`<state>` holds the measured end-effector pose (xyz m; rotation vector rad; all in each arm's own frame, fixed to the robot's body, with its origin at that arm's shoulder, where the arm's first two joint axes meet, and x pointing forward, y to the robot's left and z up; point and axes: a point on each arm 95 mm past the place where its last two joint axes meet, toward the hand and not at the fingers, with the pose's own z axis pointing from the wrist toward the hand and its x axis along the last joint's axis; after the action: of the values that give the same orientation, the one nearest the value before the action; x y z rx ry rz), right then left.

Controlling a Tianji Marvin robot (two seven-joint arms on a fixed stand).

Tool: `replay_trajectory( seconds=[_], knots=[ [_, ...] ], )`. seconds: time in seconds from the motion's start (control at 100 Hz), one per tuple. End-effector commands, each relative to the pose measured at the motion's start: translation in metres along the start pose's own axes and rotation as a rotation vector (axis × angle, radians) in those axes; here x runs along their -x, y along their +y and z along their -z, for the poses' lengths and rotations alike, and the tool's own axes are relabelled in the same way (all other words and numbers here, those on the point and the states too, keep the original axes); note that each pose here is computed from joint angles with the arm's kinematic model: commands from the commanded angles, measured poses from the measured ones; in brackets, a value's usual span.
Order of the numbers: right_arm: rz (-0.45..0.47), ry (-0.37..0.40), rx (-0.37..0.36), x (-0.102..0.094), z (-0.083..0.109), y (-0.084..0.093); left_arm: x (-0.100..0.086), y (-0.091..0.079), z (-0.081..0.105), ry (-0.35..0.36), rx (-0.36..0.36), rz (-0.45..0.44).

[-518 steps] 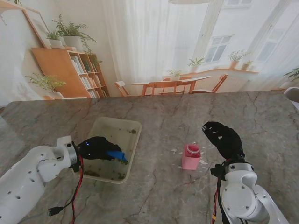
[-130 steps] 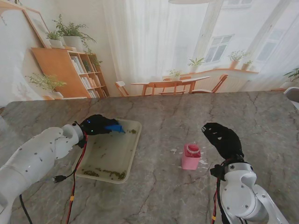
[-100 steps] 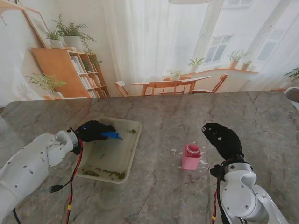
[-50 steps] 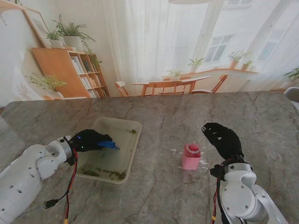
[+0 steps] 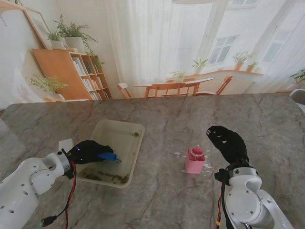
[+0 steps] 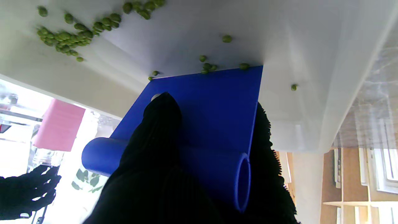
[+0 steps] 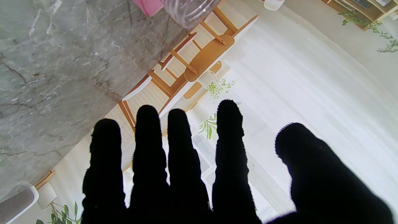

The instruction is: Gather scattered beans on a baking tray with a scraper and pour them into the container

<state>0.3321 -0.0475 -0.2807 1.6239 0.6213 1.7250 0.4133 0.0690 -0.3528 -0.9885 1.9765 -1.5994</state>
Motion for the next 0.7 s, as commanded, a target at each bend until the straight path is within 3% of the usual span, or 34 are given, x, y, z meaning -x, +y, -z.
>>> replay_trajectory(
  seconds=[0.0,0.69],
  knots=[
    [-0.006,-0.002,-0.011,0.000,0.002,-0.002,-0.008,0.020,0.005,0.009,0.046,0.027],
    [-0.005,-0.006,-0.011,0.000,0.002,-0.001,-0.037,0.030,0.032,-0.004,0.062,0.107]
  ],
)
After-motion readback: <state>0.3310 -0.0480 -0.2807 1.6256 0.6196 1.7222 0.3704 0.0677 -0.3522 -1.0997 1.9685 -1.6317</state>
